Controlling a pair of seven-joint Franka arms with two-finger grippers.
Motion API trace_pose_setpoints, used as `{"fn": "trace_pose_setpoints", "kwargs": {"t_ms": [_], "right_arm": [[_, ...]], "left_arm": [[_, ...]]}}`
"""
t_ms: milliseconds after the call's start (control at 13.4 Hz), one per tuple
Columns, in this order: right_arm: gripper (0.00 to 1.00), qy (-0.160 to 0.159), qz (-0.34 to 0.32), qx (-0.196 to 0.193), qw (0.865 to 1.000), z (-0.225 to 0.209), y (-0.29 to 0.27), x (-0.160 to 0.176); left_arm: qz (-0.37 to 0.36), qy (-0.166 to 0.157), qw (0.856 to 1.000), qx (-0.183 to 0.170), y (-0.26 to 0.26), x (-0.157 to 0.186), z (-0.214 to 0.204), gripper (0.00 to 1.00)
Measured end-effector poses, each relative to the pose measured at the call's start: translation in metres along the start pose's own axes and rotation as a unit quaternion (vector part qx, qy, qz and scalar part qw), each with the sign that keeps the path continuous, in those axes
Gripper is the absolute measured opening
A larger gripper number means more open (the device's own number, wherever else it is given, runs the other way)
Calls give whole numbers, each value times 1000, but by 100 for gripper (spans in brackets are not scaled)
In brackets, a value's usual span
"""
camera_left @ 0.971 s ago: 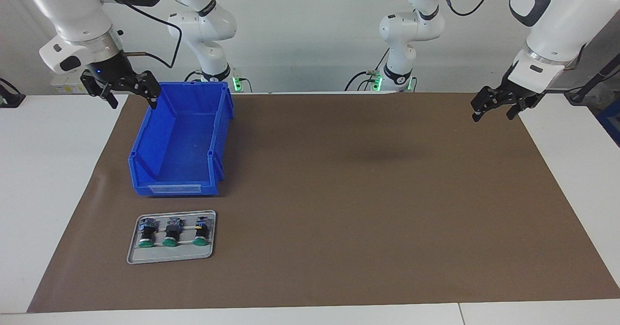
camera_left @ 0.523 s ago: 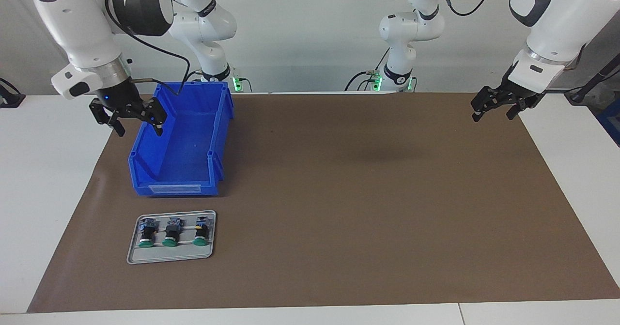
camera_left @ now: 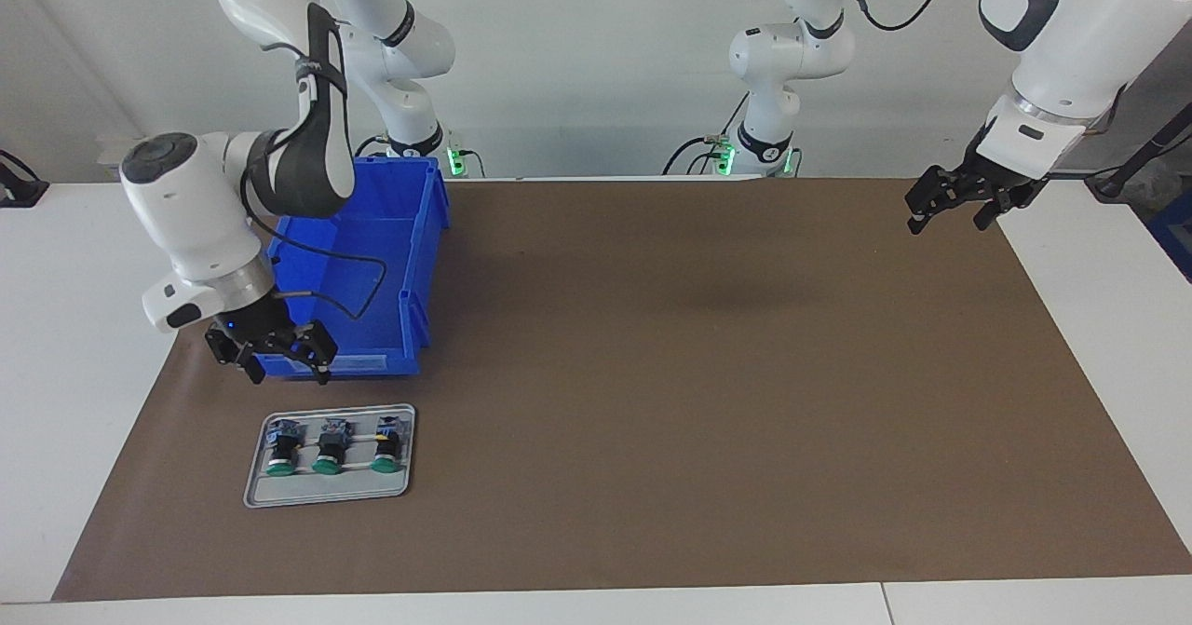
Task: Place and press button with both arms
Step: 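Reach the right gripper to the metal tray and grasp the middle button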
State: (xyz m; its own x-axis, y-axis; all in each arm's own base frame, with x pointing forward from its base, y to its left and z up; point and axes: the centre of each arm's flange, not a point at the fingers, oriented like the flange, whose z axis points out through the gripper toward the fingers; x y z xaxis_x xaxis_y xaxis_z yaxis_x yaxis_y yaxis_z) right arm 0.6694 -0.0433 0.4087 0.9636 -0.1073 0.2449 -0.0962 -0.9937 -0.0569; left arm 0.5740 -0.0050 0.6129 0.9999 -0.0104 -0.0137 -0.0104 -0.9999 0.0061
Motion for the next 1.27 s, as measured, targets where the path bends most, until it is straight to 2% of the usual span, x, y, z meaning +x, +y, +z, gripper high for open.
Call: {"fn": "trace_pose_setpoints", "kwargs": {"t_ms": [448, 523, 597, 747, 1194, 1269], "right_arm": [[100, 5, -9, -8, 1000, 73, -7, 1], [95, 2, -17, -8, 1000, 82, -7, -1], [94, -1, -27, -9, 1000, 89, -7, -2], [84, -3, -38, -9, 999, 100, -10, -4], [76, -14, -54, -9, 998, 114, -11, -10], [72, -15, -59, -9, 998, 115, -11, -11]], "left_arm": [[0, 0, 1000, 0, 0, 0, 0, 100], [0, 0, 1000, 0, 0, 0, 0, 100], [0, 0, 1000, 0, 0, 0, 0, 100], [0, 0, 1000, 0, 0, 0, 0, 100], [0, 0, 1000, 0, 0, 0, 0, 100], [0, 0, 1000, 0, 0, 0, 0, 100]]}}
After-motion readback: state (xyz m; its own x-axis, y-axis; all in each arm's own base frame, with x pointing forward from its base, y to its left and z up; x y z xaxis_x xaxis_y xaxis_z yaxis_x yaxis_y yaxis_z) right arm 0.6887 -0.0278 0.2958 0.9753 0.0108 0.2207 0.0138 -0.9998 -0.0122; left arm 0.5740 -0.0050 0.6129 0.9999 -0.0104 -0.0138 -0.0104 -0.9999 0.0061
